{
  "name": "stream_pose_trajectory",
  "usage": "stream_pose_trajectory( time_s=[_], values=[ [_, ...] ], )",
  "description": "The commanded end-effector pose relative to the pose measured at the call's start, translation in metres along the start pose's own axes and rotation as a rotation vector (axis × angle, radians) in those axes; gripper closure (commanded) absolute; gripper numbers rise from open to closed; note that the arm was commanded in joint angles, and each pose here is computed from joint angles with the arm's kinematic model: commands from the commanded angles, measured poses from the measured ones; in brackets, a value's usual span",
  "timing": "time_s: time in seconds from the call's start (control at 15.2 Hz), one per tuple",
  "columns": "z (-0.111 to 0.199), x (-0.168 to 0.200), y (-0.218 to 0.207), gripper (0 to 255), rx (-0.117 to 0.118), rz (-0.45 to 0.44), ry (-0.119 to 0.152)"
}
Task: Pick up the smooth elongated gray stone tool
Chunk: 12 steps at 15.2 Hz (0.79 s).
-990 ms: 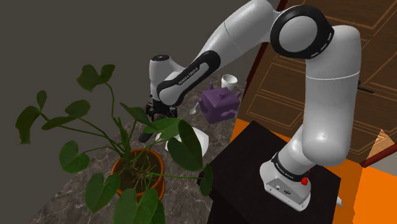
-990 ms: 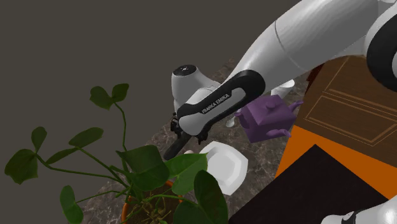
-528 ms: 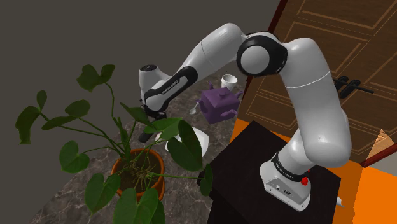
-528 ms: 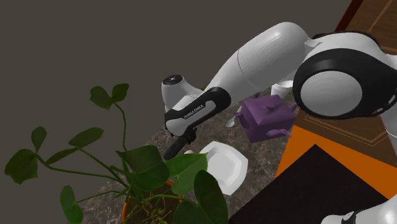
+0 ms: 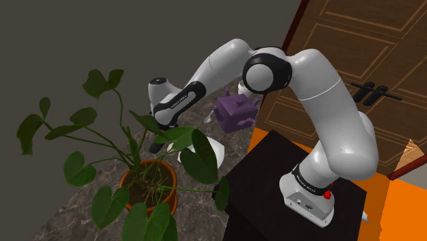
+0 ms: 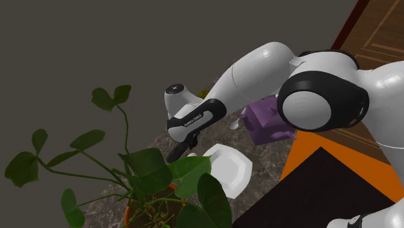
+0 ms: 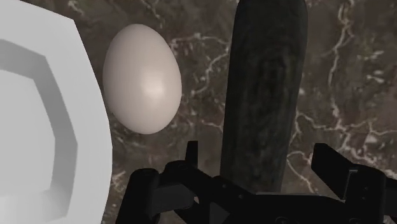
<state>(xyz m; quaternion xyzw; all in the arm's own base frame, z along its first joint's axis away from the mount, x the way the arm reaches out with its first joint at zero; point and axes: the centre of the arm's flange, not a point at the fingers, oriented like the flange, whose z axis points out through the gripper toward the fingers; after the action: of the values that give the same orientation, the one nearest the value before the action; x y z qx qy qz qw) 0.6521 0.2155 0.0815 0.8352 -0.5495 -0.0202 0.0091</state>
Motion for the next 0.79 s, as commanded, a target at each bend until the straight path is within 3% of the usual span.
stream_pose_trajectory(
  time_s=[0.0,0.07,0.13,0.73],
  values=[
    [0.0085,0.0009,0.0008,0,0.000,0.000,0.000],
    [0.0085,0.0009,0.0008,0,0.000,0.000,0.000],
    [0.0084,0.0005,0.0010,255,0.000,0.000,0.000],
    [0.0085,0.0009,0.0008,255,0.000,0.000,0.000]
  ],
)
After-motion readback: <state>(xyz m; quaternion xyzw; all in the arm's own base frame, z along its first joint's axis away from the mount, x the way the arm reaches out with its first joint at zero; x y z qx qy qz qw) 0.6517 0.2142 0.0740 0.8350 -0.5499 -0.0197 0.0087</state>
